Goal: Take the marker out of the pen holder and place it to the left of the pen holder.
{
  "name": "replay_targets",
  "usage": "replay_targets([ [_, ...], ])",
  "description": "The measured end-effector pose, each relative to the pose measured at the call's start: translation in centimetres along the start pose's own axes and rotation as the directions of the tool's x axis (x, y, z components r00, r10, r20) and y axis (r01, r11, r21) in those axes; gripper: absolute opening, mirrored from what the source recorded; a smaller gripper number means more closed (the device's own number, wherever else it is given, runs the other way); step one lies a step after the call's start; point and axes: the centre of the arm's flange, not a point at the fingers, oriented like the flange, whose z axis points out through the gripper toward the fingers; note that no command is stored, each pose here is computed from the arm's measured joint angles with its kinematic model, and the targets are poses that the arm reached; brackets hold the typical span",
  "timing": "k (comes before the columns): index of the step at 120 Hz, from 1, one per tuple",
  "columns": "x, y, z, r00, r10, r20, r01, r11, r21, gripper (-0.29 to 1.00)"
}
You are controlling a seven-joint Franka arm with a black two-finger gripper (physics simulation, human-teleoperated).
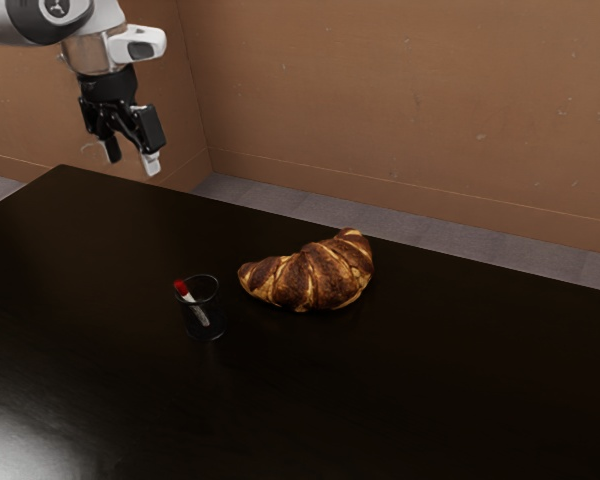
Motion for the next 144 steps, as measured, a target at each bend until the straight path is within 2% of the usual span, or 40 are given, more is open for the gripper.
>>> replay_targets([
  [27,-0.3,-0.4,1.0,1.0,0.012,0.0,-0.012,1.0,-0.005,0.7],
  [38,-2.7,0.2,6.0,0.999,0.025,0.038,-0.024,0.999,-0.027,0.7],
  [56,-5.0,0.7,13.7,0.999,0.038,0.009,-0.037,0.999,-0.031,0.7],
  [79,-3.2,0.2,17.5,0.997,0.042,-0.069,-0.043,0.999,-0.006,0.7],
  [108,-0.9,-0.7,23.0,0.998,0.031,-0.05,-0.031,0.999,-0.01,0.7],
  [144,0.1,-2.8,25.1,0.998,0.011,-0.057,-0.011,1.0,-0.007,0.7],
])
